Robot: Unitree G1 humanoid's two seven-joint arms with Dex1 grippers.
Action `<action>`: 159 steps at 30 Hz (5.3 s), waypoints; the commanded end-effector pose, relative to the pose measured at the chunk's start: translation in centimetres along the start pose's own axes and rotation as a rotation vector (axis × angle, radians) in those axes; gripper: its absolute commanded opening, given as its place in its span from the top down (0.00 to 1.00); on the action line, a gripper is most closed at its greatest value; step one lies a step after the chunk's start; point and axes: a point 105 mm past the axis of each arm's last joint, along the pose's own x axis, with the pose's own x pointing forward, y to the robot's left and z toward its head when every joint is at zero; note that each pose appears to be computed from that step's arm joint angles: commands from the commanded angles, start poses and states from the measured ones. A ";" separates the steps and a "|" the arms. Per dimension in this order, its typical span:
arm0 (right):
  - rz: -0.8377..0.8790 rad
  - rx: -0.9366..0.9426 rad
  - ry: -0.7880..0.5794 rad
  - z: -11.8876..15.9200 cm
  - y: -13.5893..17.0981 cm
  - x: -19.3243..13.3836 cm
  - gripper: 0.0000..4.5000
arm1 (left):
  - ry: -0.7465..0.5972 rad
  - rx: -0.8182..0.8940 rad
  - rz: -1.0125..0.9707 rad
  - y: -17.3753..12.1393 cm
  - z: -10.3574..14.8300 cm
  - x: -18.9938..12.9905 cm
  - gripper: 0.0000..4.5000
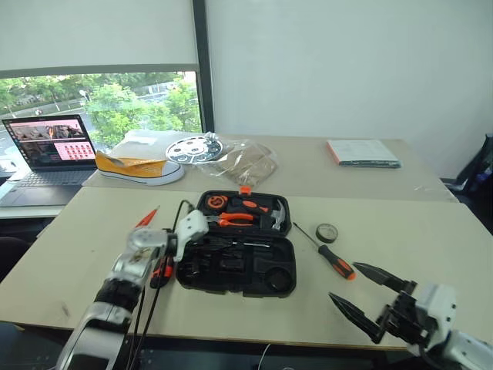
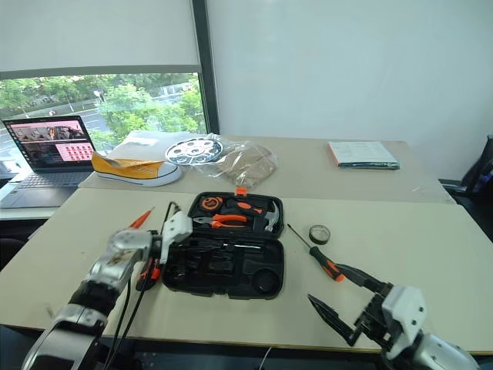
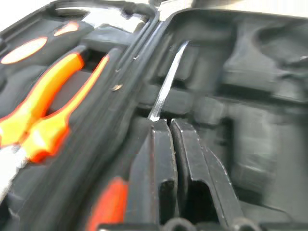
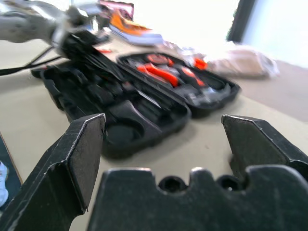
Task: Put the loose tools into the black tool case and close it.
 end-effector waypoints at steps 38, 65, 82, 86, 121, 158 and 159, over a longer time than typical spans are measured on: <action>-0.049 0.103 0.559 -4.7 -8.2 6.9 0.69 | -0.038 -0.037 0.205 -3.3 1.1 -10.4 0.00; 0.653 -0.301 0.439 1.3 1.8 19.8 0.77 | -0.058 -0.081 0.223 -4.7 1.2 -10.0 0.00; 0.660 -0.352 0.567 -0.7 0.3 19.5 0.77 | -0.036 -0.077 0.247 -5.0 1.1 -10.2 0.00; 0.692 -0.324 0.589 -1.1 0.6 19.5 0.77 | -0.034 -0.074 0.248 -5.0 1.2 -10.2 0.00; 0.781 -0.224 0.373 0.7 1.9 21.8 0.99 | -0.023 -0.074 0.293 -4.4 0.6 -10.1 0.00; 0.335 -0.055 -0.246 3.2 -2.8 10.3 0.01 | 0.128 -0.427 1.038 -3.1 -6.0 -23.7 0.00; 0.330 -0.043 -0.261 3.6 -2.6 10.4 0.01 | 0.149 -0.434 1.053 -2.0 -6.0 -23.2 0.00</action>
